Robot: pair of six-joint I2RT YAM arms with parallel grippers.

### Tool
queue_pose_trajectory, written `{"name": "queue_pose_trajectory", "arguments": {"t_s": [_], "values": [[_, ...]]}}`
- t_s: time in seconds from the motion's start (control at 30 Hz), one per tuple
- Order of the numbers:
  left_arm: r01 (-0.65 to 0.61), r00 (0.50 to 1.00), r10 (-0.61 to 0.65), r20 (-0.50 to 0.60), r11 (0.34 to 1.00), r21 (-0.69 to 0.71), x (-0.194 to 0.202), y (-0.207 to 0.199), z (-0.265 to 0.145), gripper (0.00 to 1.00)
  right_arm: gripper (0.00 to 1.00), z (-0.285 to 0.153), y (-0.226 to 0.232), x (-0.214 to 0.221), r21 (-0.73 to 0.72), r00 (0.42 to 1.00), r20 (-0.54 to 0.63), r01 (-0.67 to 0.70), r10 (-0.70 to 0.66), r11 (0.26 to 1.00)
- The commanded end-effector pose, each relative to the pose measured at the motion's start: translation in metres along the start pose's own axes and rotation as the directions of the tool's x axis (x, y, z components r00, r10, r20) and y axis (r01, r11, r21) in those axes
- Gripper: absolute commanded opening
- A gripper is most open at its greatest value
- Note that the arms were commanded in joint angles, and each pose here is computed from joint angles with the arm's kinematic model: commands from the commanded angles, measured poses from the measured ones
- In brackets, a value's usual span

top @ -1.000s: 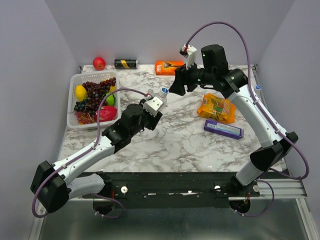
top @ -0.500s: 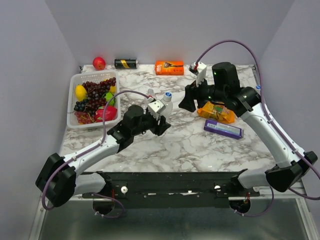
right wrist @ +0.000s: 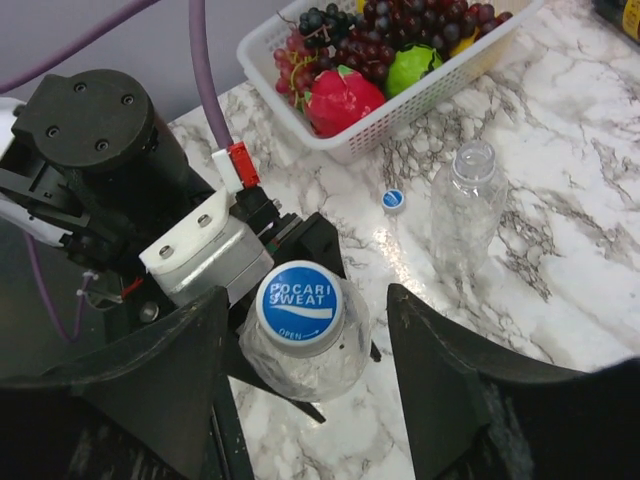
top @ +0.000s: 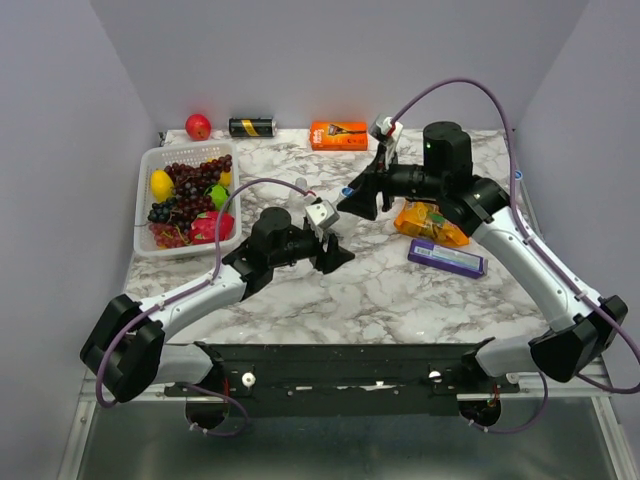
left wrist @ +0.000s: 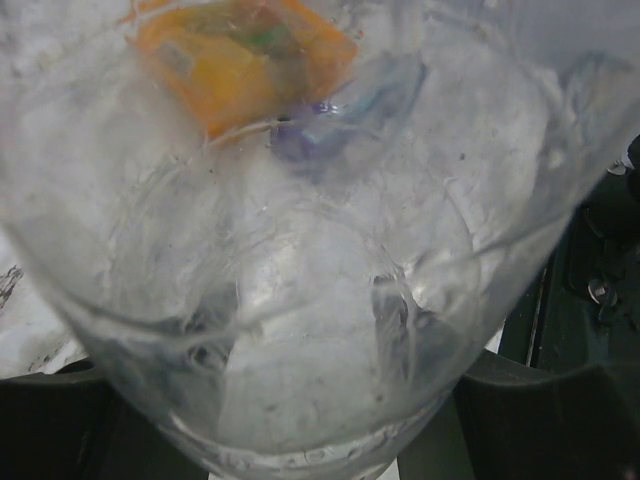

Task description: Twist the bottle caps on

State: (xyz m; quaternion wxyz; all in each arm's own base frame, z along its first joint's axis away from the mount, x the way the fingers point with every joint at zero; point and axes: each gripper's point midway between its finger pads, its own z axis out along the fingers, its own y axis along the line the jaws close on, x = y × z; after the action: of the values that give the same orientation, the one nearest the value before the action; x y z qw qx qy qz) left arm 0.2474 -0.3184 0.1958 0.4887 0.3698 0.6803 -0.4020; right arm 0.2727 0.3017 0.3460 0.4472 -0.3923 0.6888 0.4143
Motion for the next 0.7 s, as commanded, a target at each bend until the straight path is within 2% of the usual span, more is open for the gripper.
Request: {"name": "queue_pose_trajectory", "arguments": {"t_s": [0.0, 0.1, 0.17, 0.2, 0.33, 0.4, 0.43, 0.47, 0.5, 0.53, 0.67], "values": [[-0.043, 0.997, 0.039, 0.060, 0.997, 0.071, -0.023, -0.013, 0.003, 0.00, 0.68, 0.011, -0.007, -0.007, 0.000, 0.999, 0.049, 0.004, -0.005, 1.000], [-0.050, 0.997, 0.045, 0.059, 0.996, 0.078, -0.024, -0.014, 0.004, 0.00, 0.64, 0.015, -0.014, -0.010, 0.024, 0.997, 0.071, 0.007, -0.008, 1.000], [-0.048, 0.997, 0.043, 0.060, 0.996, 0.076, -0.024, -0.014, 0.003, 0.00, 0.51, 0.018, -0.017, -0.010, 0.030, 0.998, 0.069, 0.005, -0.007, 1.000], [-0.048, 0.997, 0.044, 0.059, 0.996, 0.079, -0.024, -0.014, 0.004, 0.00, 0.41, 0.021, -0.021, -0.008, 0.037, 0.998, 0.062, 0.003, -0.005, 0.999], [-0.035, 0.998, 0.033, 0.059, 0.998, 0.050, -0.023, -0.009, 0.004, 0.00, 0.19, 0.023, -0.027, -0.007, 0.047, 0.998, 0.056, 0.040, -0.042, 0.998], [-0.018, 0.999, 0.017, 0.037, 1.000, 0.018, -0.020, -0.003, 0.004, 0.47, 0.13, 0.023, -0.034, -0.007, 0.081, 0.994, 0.054, 0.088, -0.092, 0.993], [-0.003, 1.000, 0.004, 0.029, 0.999, -0.047, -0.019, 0.007, 0.003, 0.68, 0.11, 0.021, -0.039, -0.008, 0.105, 0.988, 0.049, 0.140, -0.146, 0.984], [0.003, 1.000, -0.001, 0.019, 0.997, -0.083, -0.019, 0.013, 0.002, 0.94, 0.10, 0.021, -0.045, -0.009, 0.131, 0.984, 0.045, 0.165, -0.172, 0.977], [0.014, 1.000, -0.017, -0.023, 0.992, -0.122, -0.010, 0.020, -0.003, 0.99, 0.08, 0.019, -0.055, -0.012, 0.175, 0.978, 0.043, 0.192, -0.202, 0.966], [0.011, 0.999, -0.018, -0.044, 0.987, -0.159, -0.006, 0.026, -0.007, 0.99, 0.07, 0.019, -0.062, -0.014, 0.194, 0.968, 0.036, 0.236, -0.247, 0.952], [-0.046, 0.989, -0.001, -0.150, 0.950, -0.309, 0.018, 0.052, -0.039, 0.99, 0.05, 0.012, -0.101, -0.015, 0.273, 0.955, 0.034, 0.273, -0.293, 0.922]]}}
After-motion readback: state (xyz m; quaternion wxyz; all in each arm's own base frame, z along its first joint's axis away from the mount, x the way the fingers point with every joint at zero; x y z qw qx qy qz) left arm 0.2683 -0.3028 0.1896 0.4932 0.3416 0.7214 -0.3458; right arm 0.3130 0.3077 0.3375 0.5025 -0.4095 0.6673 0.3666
